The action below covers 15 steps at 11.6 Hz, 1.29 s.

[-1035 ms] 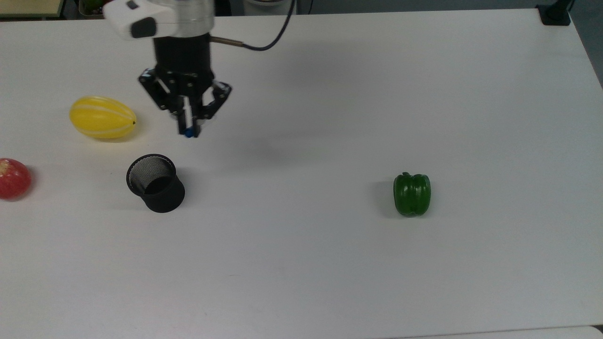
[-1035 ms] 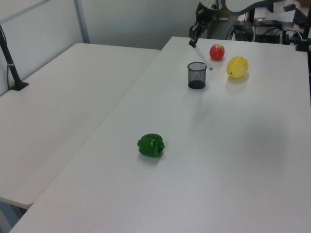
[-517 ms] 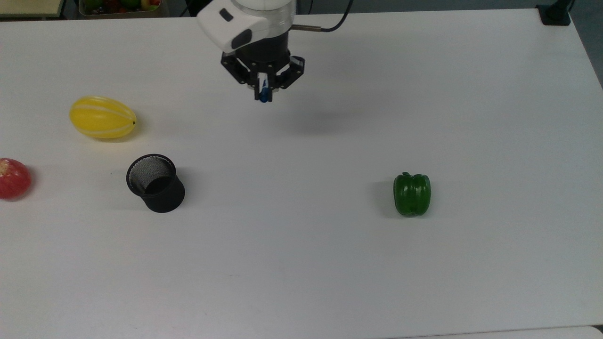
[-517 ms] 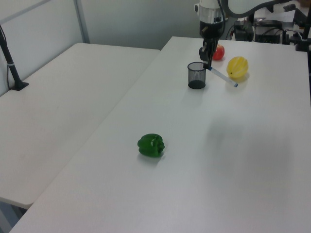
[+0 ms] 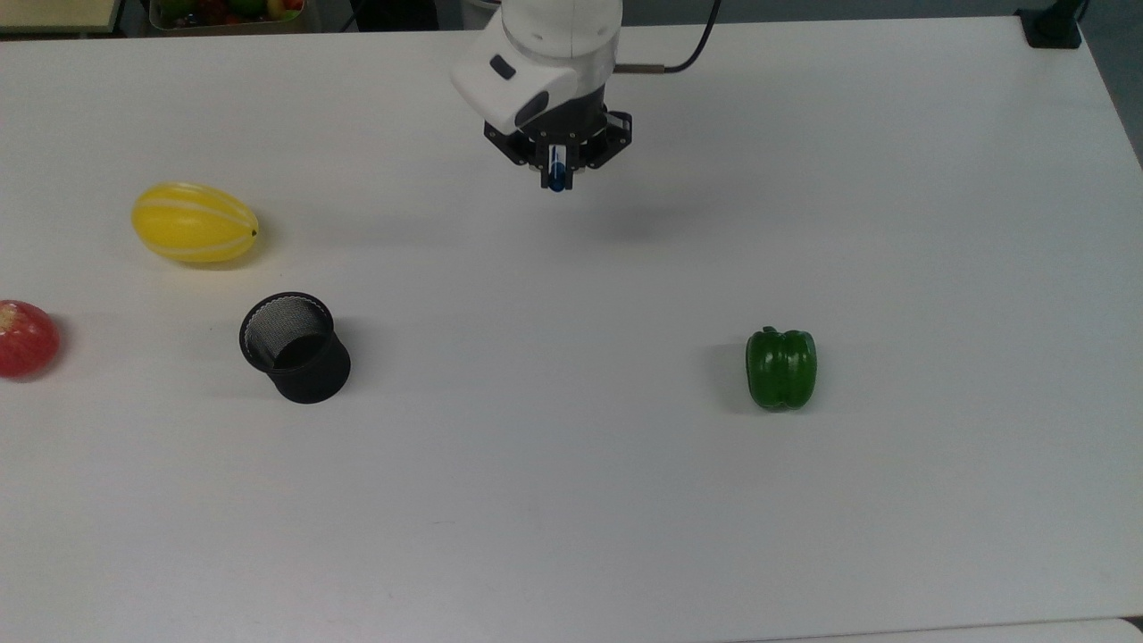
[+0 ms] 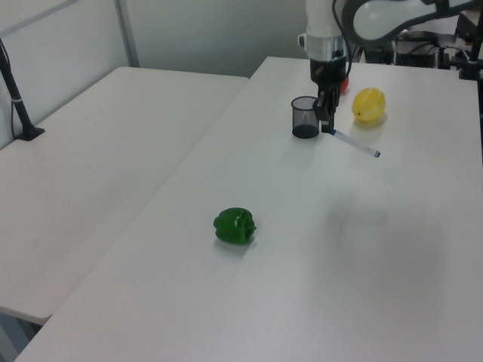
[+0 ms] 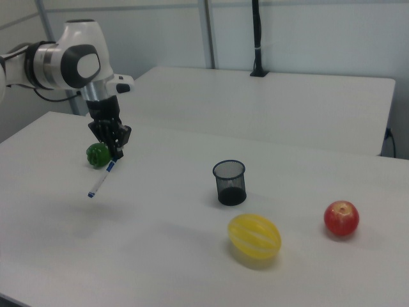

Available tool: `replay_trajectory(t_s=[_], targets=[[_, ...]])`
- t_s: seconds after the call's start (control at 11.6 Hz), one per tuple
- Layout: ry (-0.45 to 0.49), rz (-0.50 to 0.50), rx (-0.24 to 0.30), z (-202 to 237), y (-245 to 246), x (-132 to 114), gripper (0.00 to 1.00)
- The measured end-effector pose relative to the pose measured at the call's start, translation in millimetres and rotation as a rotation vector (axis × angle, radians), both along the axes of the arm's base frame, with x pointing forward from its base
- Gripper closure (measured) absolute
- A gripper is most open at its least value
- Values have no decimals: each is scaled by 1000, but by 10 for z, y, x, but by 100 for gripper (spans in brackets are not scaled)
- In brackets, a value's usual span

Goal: Take marker pen
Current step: 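Carry the marker away from the cup and lower it to the table, then open the gripper to release the marker on the table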

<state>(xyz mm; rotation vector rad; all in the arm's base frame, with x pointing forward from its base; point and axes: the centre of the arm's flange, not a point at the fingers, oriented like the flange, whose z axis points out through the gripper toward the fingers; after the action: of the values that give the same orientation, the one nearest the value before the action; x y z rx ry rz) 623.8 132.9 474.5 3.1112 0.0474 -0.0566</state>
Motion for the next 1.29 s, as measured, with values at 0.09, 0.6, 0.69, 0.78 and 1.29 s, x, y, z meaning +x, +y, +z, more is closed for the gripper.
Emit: replay_trajectory(t_s=[0.09,0.6,0.69,0.78,1.29], targets=[[4,2,0,-143,15,36,81],[18,21,1,-868,175,229,76],[18,21,1,-871,176,232,74],[16,21,1,-860,177,236,67],[-1,24,-2,-779,176,259,0]])
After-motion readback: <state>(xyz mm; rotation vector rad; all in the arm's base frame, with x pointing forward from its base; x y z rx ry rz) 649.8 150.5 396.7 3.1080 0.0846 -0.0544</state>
